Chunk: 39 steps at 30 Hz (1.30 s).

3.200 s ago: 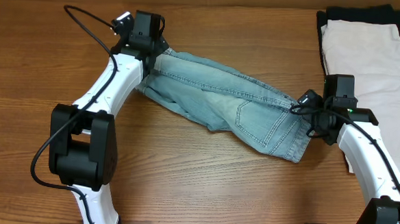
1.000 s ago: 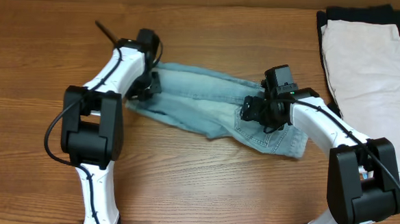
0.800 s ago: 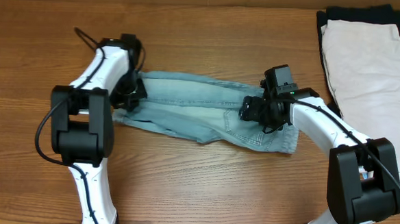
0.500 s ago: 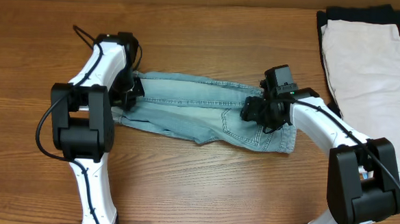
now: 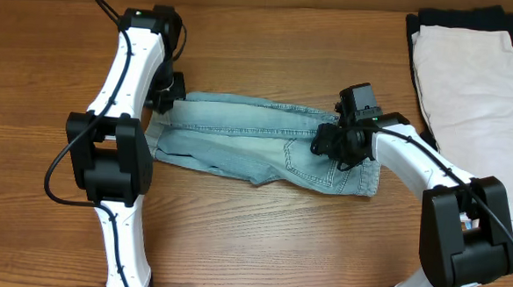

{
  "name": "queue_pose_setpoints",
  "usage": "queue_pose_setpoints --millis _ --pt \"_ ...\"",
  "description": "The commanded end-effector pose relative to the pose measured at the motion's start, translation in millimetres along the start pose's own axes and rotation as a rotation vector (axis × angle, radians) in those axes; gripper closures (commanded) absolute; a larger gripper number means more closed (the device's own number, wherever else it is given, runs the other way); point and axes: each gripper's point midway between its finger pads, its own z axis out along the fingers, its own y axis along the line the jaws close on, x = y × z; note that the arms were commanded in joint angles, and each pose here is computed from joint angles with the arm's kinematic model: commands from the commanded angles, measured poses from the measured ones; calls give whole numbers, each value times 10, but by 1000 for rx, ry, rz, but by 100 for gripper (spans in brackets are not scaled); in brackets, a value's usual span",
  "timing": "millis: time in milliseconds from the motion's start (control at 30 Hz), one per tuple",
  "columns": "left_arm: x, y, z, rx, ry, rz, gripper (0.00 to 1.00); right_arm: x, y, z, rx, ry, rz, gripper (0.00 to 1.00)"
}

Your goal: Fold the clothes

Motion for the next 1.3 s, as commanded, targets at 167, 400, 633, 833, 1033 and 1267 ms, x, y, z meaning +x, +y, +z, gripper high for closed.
queue_pose_setpoints --millis 167,400,633,833,1033,1267 --pt "157 105 62 -48 62 -151 25 -54 -44 -45 18 -23 10 20" --pt "-43 -4 83 -14 -22 -248 64 -55 -46 -45 18 -23 11 17" --pt "11 -118 273 -37 -21 -238 80 -54 -46 -45 18 -23 11 16" --pt "119 -12 455 -111 4 -249 76 -54 -46 -45 18 -23 11 16" --pt "51 -23 487 -105 -26 -265 65 -54 -45 -45 18 -23 10 16" --pt "-105 -118 490 -56 -83 -297 60 -54 -44 -45 18 -23 10 16"
